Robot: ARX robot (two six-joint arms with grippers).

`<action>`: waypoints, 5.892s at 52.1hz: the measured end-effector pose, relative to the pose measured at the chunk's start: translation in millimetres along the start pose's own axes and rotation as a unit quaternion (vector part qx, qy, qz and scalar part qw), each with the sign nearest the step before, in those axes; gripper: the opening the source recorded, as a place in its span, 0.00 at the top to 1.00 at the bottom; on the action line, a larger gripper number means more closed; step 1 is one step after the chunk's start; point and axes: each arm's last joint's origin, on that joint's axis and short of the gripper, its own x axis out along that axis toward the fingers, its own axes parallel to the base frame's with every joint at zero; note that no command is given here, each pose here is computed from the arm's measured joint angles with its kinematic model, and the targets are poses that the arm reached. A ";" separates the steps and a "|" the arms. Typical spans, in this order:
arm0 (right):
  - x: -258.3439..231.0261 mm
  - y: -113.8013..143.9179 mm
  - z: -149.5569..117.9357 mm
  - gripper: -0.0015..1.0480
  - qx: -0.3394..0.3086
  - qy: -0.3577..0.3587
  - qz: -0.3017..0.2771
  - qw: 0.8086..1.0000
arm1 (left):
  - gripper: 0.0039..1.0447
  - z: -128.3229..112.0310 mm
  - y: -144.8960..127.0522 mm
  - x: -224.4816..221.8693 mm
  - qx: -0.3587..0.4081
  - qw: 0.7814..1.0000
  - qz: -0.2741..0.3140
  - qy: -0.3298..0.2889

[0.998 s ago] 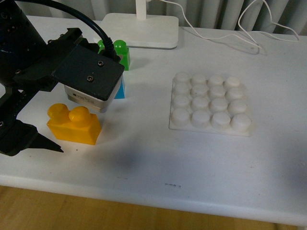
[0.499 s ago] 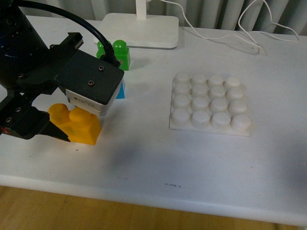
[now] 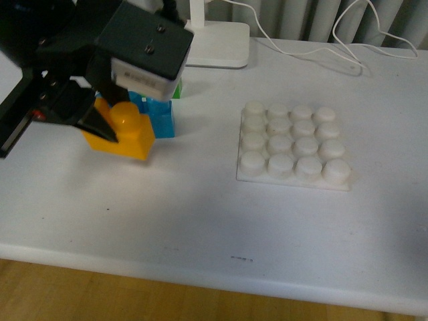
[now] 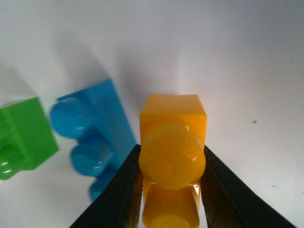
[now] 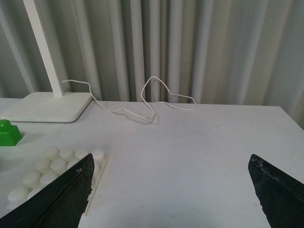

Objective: Insert yellow block into base center

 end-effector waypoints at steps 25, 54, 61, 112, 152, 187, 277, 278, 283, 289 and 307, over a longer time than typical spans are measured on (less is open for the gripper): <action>0.0 0.0 0.0 0.09 0.000 0.000 0.000 1.000 | 0.71 84.2 60.2 15.9 -0.045 0.996 0.041 -0.065; 0.0 0.0 0.0 0.09 0.000 0.000 0.000 1.000 | 0.71 124.8 86.0 49.3 -0.007 0.996 0.009 -0.093; 0.0 0.0 0.0 0.09 0.000 0.000 0.000 1.000 | 0.71 126.0 89.4 52.4 -0.003 0.995 0.004 -0.098; 0.0 0.0 0.0 0.09 0.000 0.000 0.000 1.000 | 0.71 129.9 94.0 78.7 0.008 0.998 0.012 -0.067; 0.0 0.0 0.0 0.09 0.000 0.000 0.000 1.000 | 0.71 134.8 91.2 92.7 0.011 0.997 -0.001 -0.082; 0.0 0.0 0.0 0.09 0.000 0.000 0.000 1.000 | 0.14 124.0 95.7 29.7 0.014 0.996 0.067 -0.059; 0.0 0.0 0.0 0.09 0.000 0.000 0.000 1.000 | 0.93 -25.3 -209.6 -87.1 -0.587 0.543 0.532 -0.280; 0.0 0.0 0.0 0.09 0.000 0.000 0.000 1.000 | 0.97 -26.0 -211.0 -86.4 -0.587 0.542 0.532 -0.280; 0.0 0.0 0.0 0.09 0.000 0.000 0.000 1.000 | 0.96 -29.0 -217.8 -82.2 -0.590 0.539 0.532 -0.280; 0.0 0.0 0.0 0.09 0.000 0.000 0.000 1.000 | 0.96 -34.4 -224.3 -79.7 -0.587 0.545 0.524 -0.289; 0.0 0.0 0.0 0.09 0.000 0.000 0.000 1.000 | 0.96 -39.2 -239.0 -71.8 -0.592 0.536 0.532 -0.281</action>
